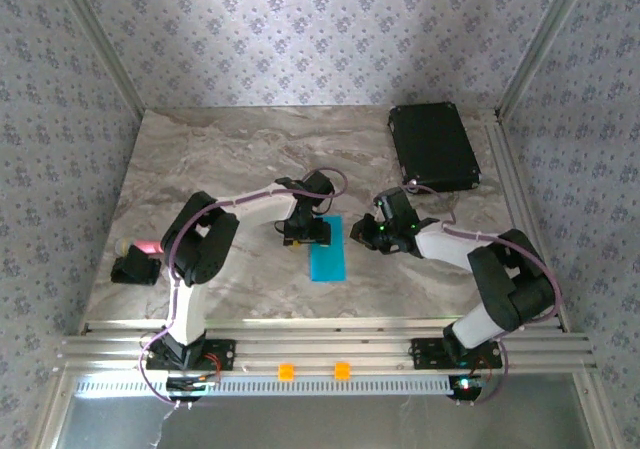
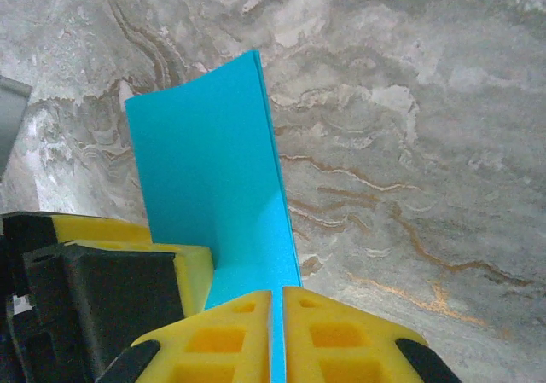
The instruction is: Fold a paper plane with a square sheet of paper (pick it up from the middle)
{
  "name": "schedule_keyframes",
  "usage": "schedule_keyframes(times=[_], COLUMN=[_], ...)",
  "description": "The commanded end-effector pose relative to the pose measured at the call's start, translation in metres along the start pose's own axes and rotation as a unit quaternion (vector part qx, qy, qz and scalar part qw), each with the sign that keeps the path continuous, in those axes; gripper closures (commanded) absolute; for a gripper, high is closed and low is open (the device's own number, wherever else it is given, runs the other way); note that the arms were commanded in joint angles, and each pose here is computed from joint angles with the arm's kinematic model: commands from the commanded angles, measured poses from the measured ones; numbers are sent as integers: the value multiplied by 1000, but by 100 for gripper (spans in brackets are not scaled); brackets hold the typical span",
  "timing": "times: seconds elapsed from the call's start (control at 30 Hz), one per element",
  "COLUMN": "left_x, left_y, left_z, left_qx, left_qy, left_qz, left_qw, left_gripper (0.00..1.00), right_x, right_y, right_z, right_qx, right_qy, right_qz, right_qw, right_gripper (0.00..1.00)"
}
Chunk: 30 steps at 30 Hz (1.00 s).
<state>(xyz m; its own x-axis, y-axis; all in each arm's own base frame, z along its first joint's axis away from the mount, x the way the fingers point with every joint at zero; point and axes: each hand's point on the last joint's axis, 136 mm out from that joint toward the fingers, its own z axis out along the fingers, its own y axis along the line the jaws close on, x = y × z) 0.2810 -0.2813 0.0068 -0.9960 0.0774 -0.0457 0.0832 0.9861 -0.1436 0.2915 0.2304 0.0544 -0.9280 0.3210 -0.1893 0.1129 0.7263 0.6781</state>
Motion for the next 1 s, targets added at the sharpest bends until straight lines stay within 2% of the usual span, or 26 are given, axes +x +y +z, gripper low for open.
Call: schedule_keyframes(times=[0.0,0.27,0.97], left_x=[15,16,18], left_y=[27,27,24], left_z=[66,68,71], left_qx=[-49,-46,-43], left_qy=[32,34,38], left_qz=[0,-3,-5], left_qw=[998,998,998], left_gripper=[29,29,29], right_x=[6,18,28], right_y=[3,20,18], right_z=[0,22,51], right_qx=[-2,-12,-8], right_qy=[12,48,92], right_qz=[-14,-33,-28], right_qw=[1000,998,995], right_gripper=[89,94,99])
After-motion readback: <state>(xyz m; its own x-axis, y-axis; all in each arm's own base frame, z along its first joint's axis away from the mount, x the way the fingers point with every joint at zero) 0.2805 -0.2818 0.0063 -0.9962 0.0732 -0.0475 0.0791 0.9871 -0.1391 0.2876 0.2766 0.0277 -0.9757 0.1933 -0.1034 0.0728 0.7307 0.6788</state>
